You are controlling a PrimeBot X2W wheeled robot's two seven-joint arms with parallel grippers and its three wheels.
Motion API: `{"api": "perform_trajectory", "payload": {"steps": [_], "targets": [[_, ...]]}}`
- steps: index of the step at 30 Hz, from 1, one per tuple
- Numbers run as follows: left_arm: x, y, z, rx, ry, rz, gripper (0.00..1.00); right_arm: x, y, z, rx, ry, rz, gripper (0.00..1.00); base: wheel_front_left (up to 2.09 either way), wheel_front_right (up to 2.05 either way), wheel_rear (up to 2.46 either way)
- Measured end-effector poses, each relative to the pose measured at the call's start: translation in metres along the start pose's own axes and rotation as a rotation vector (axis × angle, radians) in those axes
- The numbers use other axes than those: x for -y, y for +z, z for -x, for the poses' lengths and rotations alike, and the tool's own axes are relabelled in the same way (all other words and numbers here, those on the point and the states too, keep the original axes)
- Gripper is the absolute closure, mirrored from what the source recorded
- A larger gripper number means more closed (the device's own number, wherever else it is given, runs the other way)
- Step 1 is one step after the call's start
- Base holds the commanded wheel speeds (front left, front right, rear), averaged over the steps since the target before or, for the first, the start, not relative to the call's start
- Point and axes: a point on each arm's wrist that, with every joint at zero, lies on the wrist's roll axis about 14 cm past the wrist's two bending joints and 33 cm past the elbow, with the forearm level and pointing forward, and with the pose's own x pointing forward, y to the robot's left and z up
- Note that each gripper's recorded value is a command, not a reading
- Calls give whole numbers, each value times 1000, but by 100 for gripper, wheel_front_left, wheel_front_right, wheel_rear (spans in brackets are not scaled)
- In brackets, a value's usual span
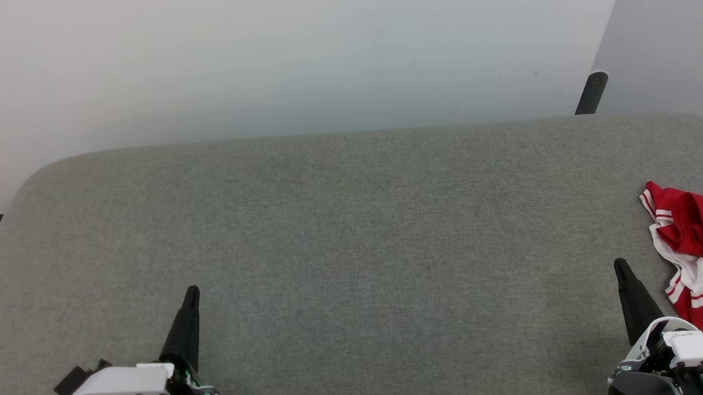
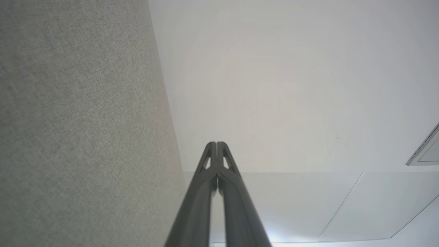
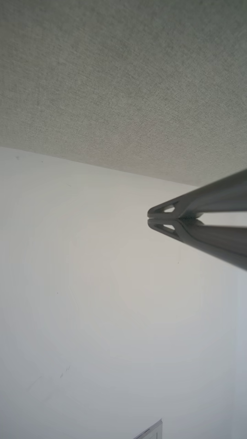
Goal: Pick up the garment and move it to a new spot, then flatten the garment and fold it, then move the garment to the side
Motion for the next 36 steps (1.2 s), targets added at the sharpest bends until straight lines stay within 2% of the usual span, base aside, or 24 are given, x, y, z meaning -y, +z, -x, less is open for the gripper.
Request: {"api": "perform_trajectory", "payload": {"steps": [36], "targets": [[0,0,0,0,0,0,100,0,0,0,0,0,0,100,0,0,0]]}}
